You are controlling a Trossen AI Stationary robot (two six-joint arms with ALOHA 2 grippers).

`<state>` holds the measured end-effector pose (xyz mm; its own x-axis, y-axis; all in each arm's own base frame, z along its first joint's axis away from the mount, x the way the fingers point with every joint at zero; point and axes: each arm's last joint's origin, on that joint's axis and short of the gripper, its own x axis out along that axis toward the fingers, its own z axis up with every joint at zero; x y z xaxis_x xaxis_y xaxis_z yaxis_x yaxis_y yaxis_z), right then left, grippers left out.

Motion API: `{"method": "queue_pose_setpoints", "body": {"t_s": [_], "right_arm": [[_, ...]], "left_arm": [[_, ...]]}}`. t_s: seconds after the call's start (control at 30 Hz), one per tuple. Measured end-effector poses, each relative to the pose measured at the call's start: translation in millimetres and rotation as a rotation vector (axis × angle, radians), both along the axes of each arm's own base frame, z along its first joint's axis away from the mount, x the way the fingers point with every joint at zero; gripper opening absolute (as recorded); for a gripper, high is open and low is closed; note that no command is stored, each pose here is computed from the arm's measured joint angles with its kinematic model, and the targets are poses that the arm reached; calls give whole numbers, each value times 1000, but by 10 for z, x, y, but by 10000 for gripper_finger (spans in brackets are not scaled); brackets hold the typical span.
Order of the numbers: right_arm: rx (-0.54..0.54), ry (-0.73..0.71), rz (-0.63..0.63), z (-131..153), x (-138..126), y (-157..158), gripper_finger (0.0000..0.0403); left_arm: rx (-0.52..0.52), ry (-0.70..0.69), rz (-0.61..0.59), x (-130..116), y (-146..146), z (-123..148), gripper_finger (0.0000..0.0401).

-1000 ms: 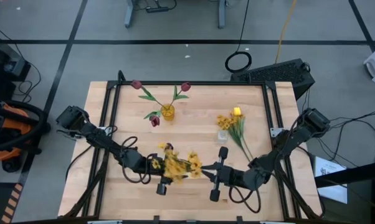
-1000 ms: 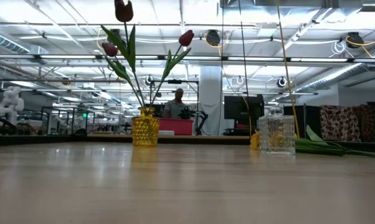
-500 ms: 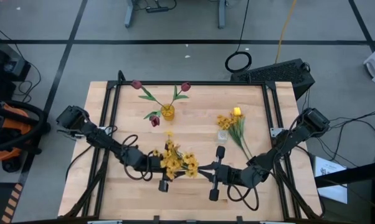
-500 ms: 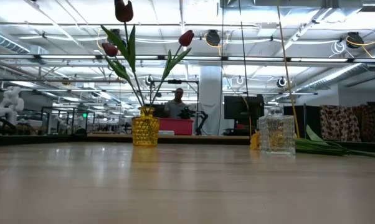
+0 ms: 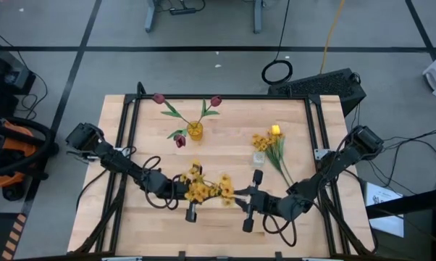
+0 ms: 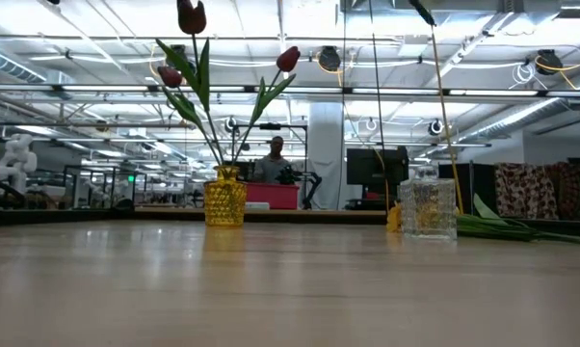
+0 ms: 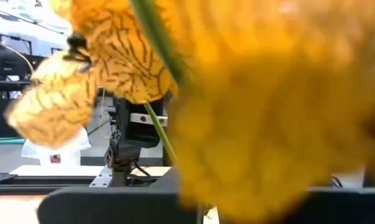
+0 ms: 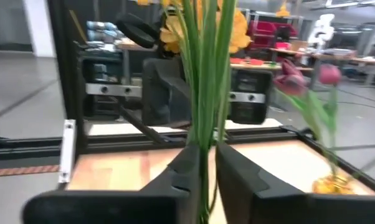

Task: Sort flowers into vase by color
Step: Put the yellow flower into the transparent vase

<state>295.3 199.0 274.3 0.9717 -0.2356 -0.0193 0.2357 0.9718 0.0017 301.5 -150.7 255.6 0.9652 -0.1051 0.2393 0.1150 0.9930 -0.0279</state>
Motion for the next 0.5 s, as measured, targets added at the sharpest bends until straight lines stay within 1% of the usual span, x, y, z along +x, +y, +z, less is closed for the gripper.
{"method": "queue_pose_setpoints", "body": {"t_s": [0.17,0.3,0.4,0.5], "right_arm": [[-41,59,-89,26,-147,23,106],[-69,117,-154,134,-404,-2,148],[-78,184,-146,164,-598,-57,168],[-32,269,-145,120,-772,-160,175]], "left_arm": [[-10,-23,23,33,85,24,17],[-11,-26,62,86,209,28,13],[-30,-70,109,134,367,71,12],[-21,-80,127,218,534,118,11]]}}
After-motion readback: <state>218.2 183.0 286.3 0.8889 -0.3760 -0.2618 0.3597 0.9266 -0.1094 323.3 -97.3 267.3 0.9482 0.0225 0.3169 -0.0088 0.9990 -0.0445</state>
